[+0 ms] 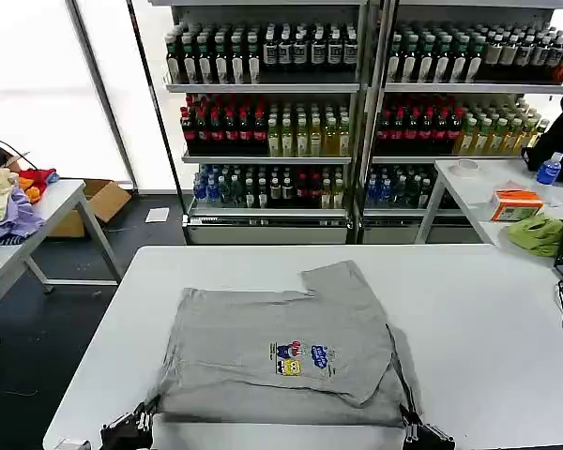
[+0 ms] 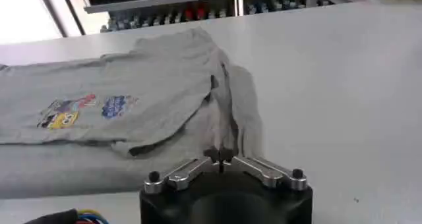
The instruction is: Fold and organize the clothes.
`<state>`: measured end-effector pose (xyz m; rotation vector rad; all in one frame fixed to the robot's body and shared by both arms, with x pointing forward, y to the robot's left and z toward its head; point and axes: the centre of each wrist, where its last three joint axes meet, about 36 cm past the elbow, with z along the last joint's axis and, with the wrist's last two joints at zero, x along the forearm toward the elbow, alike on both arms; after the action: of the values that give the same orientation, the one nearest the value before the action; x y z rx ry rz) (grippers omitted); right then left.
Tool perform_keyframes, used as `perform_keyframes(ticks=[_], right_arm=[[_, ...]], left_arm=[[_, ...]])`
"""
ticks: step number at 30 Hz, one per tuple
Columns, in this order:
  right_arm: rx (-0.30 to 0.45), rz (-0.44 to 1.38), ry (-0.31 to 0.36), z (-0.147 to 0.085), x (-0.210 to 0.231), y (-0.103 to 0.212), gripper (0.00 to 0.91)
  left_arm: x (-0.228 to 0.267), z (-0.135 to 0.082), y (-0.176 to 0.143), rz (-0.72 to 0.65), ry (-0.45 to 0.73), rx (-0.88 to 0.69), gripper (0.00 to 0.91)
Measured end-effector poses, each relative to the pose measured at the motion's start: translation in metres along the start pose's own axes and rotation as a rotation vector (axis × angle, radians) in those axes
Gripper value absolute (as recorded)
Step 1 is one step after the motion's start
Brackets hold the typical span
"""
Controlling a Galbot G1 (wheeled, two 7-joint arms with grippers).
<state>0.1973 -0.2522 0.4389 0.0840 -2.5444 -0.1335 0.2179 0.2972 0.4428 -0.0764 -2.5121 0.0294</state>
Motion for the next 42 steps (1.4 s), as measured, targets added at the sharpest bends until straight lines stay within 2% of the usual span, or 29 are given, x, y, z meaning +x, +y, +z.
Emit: perform_keyframes(ticks=[8, 13, 19, 24, 31, 42], right_arm=[[0.011, -0.028, -0.059, -0.021, 0.013, -0.004, 0.907], [0.038, -0.06, -0.12, -0.044, 0.004, -0.015, 0.907], [0.089, -0.128, -0.198, -0.081, -0.039, -0.032, 0.907], [0.134, -0.191, -0.229, -0.115, -0.088, -0.048, 0.907], [0.173, -0.263, -0.215, -0.153, -0.157, -0.064, 0.907], [0.179, -0.277, -0.113, -0.182, -0.25, -0.076, 0.907]], left_arm=[[0.016, -0.014, 0.005, -0.019, -0.012, -0.048, 0.907], [0.018, -0.029, 0.017, -0.022, -0.048, -0.064, 0.907], [-0.002, -0.054, 0.033, 0.034, -0.122, -0.091, 0.907], [-0.035, -0.073, 0.051, 0.102, -0.153, -0.116, 0.907], [-0.091, -0.099, 0.073, 0.191, -0.179, -0.142, 0.907], [-0.18, -0.124, 0.086, 0.271, -0.142, -0.143, 0.907]])
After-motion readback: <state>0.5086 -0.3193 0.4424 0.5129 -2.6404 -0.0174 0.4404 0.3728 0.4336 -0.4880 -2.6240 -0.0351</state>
